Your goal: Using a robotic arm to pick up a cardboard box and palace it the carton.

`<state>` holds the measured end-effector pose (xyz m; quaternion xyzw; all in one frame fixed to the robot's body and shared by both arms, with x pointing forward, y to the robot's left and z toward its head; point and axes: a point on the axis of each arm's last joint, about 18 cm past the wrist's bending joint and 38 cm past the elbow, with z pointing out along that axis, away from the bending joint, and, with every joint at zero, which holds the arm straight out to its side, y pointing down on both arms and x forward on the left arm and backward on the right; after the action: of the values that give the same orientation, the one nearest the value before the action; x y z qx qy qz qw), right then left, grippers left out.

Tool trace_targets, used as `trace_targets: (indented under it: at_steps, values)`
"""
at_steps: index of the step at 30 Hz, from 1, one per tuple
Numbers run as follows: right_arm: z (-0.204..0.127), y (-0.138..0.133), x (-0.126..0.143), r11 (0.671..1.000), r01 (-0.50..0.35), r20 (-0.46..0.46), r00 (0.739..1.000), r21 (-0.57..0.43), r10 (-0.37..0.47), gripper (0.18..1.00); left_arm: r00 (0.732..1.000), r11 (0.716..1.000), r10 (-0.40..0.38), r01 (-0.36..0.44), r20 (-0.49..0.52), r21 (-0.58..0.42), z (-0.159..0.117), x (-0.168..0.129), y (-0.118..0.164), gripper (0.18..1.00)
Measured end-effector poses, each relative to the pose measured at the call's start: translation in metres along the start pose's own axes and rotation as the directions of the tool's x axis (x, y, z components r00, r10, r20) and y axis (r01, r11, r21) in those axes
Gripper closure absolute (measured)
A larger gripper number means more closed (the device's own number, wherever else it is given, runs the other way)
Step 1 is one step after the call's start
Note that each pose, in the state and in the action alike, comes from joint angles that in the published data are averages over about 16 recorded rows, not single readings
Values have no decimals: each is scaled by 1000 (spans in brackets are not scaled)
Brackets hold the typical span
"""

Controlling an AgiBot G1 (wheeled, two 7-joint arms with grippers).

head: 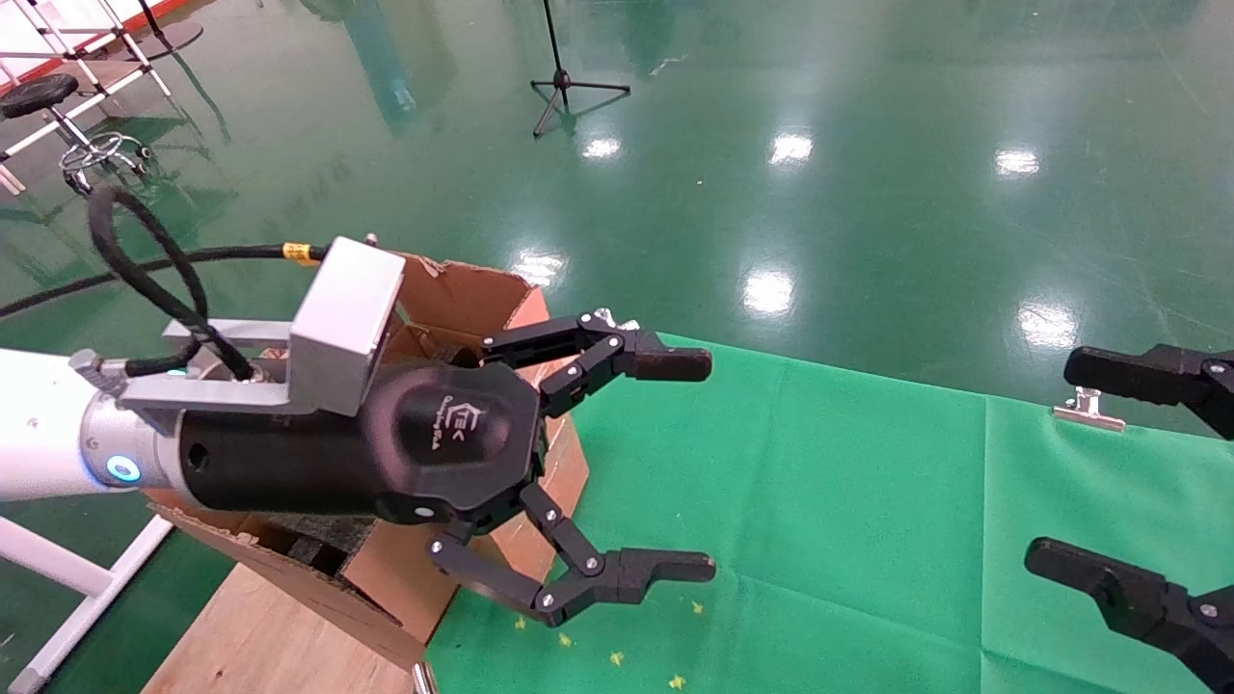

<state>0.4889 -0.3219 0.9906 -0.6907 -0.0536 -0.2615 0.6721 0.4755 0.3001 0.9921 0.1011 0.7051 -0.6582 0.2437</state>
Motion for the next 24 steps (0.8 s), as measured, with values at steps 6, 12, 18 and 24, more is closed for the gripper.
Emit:
trace_targets:
  at_steps: [6,12,18,24]
  values:
    - [0,0,0,1000,0,0,1000,0,0,178,1000,1000,0,0,0,0,0,0,0,184]
    - [0,0,0,1000,0,0,1000,0,0,178,1000,1000,0,0,1,-1,0,0,0,184]
    - [0,0,0,1000,0,0,1000,0,0,180,1000,999,12,-12,17,-37,-2,-3,2,184]
    - [0,0,0,1000,0,0,1000,0,0,191,997,989,39,-29,68,-145,-6,-15,9,184]
